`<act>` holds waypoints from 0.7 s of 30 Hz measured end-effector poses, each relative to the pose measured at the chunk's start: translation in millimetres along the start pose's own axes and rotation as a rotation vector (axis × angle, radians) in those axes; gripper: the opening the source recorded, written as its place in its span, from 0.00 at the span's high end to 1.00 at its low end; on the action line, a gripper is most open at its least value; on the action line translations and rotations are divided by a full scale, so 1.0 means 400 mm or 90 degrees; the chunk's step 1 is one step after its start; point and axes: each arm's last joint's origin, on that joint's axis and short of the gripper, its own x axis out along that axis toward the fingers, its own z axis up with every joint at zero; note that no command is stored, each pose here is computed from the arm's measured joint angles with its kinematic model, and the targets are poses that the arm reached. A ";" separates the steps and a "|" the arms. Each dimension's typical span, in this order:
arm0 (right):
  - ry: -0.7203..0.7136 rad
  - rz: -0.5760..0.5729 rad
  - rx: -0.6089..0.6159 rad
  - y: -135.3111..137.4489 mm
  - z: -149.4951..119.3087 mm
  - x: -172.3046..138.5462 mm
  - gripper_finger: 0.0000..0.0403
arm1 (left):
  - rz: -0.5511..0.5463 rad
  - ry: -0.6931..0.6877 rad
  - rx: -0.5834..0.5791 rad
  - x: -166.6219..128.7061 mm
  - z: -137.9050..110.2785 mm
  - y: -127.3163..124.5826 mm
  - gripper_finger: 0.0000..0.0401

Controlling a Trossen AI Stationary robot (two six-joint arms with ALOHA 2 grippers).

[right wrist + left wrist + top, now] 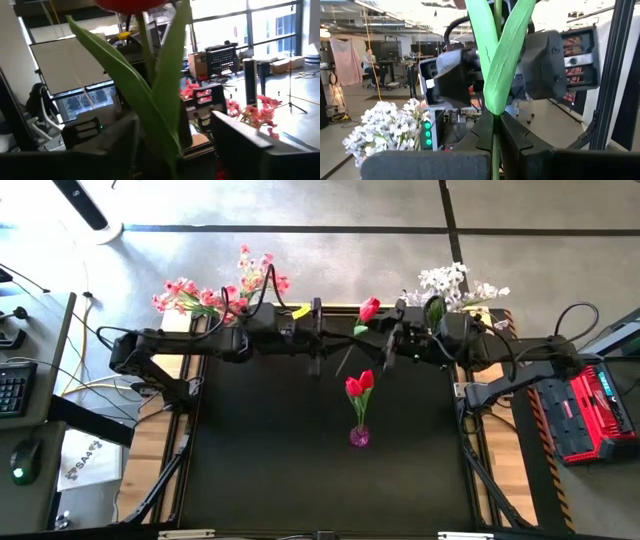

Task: Sort flowers into vase by color
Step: Put the red tulip into the purple flower vase

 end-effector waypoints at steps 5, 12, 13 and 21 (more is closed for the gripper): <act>0.014 0.015 -0.005 0.001 -0.011 0.011 0.68 | -0.001 0.012 -0.010 0.009 -0.015 -0.002 1.00; 0.011 -0.019 -0.030 -0.003 -0.013 0.013 0.96 | 0.047 0.012 -0.033 0.010 -0.016 0.002 0.95; 0.008 -0.033 -0.035 -0.004 -0.011 0.011 0.96 | 0.051 0.012 -0.033 0.009 -0.016 0.003 0.93; 0.040 -0.219 -0.085 -0.036 0.029 -0.100 0.99 | 0.137 0.061 -0.018 0.000 -0.027 0.013 0.84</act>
